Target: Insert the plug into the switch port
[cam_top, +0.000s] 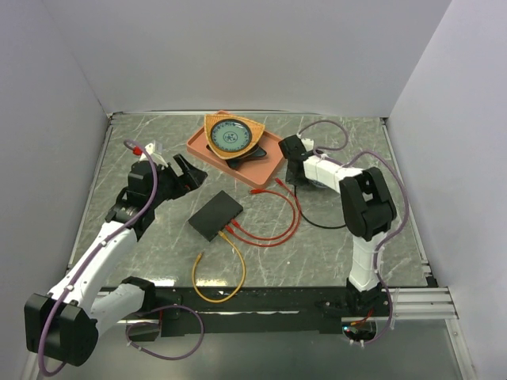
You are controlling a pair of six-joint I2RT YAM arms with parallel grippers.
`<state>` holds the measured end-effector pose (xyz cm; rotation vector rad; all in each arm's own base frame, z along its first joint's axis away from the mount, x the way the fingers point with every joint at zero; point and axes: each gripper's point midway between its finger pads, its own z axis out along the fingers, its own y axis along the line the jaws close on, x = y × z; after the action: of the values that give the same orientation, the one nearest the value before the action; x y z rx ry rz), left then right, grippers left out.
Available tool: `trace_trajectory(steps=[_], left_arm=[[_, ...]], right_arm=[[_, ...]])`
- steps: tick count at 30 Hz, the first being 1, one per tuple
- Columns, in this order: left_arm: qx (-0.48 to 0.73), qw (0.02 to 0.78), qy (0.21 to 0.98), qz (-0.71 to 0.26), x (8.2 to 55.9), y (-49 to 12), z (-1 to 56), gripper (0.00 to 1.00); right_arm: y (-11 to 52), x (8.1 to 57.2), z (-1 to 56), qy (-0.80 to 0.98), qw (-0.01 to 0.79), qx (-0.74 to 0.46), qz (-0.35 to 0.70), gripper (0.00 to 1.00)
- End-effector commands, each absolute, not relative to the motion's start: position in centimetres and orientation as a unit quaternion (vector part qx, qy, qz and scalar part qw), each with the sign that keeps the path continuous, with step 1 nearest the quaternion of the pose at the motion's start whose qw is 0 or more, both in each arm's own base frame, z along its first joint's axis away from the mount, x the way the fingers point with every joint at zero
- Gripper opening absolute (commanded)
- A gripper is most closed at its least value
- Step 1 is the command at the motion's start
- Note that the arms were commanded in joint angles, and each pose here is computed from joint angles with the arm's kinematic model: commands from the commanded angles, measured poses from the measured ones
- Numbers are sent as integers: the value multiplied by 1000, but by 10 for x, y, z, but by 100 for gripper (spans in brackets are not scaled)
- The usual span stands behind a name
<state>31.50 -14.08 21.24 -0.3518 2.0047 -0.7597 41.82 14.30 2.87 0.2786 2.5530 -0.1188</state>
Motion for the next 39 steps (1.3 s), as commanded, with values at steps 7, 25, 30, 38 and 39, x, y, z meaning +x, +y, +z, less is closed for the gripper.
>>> trace_trajectory(steps=[7, 25, 30, 38, 39], left_arm=[[-134, 494, 795, -324, 317, -142, 238, 96], [-128, 488, 797, -332, 322, -148, 232, 96], [-124, 483, 798, -340, 322, -151, 229, 96], [-124, 489, 799, -328, 321, -147, 230, 96], [-124, 488, 800, -327, 321, -147, 229, 96]], right_arm=[[136, 411, 161, 906, 418, 61, 17, 0], [254, 249, 139, 858, 366, -315, 175, 0], [256, 244, 105, 882, 330, -304, 143, 61], [267, 255, 124, 879, 375, -232, 181, 99], [271, 259, 127, 878, 378, -227, 186, 99]])
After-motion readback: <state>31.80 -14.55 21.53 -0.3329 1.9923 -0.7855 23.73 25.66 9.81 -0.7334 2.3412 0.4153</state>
